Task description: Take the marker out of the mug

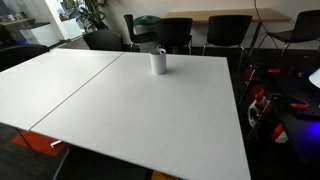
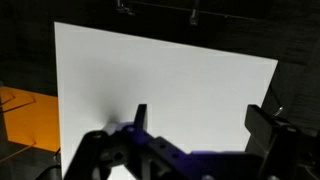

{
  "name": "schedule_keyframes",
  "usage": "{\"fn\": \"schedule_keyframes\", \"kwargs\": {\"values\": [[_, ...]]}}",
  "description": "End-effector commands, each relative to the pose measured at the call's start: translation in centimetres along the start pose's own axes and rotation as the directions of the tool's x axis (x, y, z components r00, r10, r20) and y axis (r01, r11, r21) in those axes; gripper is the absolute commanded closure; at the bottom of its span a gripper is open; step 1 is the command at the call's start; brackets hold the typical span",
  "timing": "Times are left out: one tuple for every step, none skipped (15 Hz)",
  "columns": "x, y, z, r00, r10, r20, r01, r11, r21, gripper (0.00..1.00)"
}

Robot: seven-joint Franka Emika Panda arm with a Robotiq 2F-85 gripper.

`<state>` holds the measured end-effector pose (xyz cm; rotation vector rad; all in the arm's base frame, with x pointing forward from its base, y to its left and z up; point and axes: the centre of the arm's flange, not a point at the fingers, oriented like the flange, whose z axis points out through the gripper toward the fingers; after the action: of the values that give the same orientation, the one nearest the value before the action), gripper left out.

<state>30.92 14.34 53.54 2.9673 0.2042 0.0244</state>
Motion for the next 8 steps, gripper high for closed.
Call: {"fn": "schedule_keyframes", "kwargs": {"values": [[0.00, 0.01, -0.01, 1.000, 0.000, 0.000, 0.000, 1.000, 0.000, 0.00], [0.00, 0.01, 0.00, 1.000, 0.000, 0.000, 0.000, 1.000, 0.000, 0.00], [0.00, 0.01, 0.00, 1.000, 0.000, 0.000, 0.000, 1.000, 0.000, 0.00], [0.00, 0.01, -0.01, 1.000, 0.000, 0.000, 0.000, 1.000, 0.000, 0.00], [0.00, 0.01, -0.01, 1.000, 0.000, 0.000, 0.000, 1.000, 0.000, 0.00], [0.00, 0.01, -0.01, 1.000, 0.000, 0.000, 0.000, 1.000, 0.000, 0.00], [0.23, 0.06, -0.05, 1.000, 0.020, -0.024, -0.020, 1.000, -0.004, 0.00], [0.55, 0.25, -0.27, 0.999, 0.032, -0.039, -0.032, 0.999, -0.004, 0.00]]}}
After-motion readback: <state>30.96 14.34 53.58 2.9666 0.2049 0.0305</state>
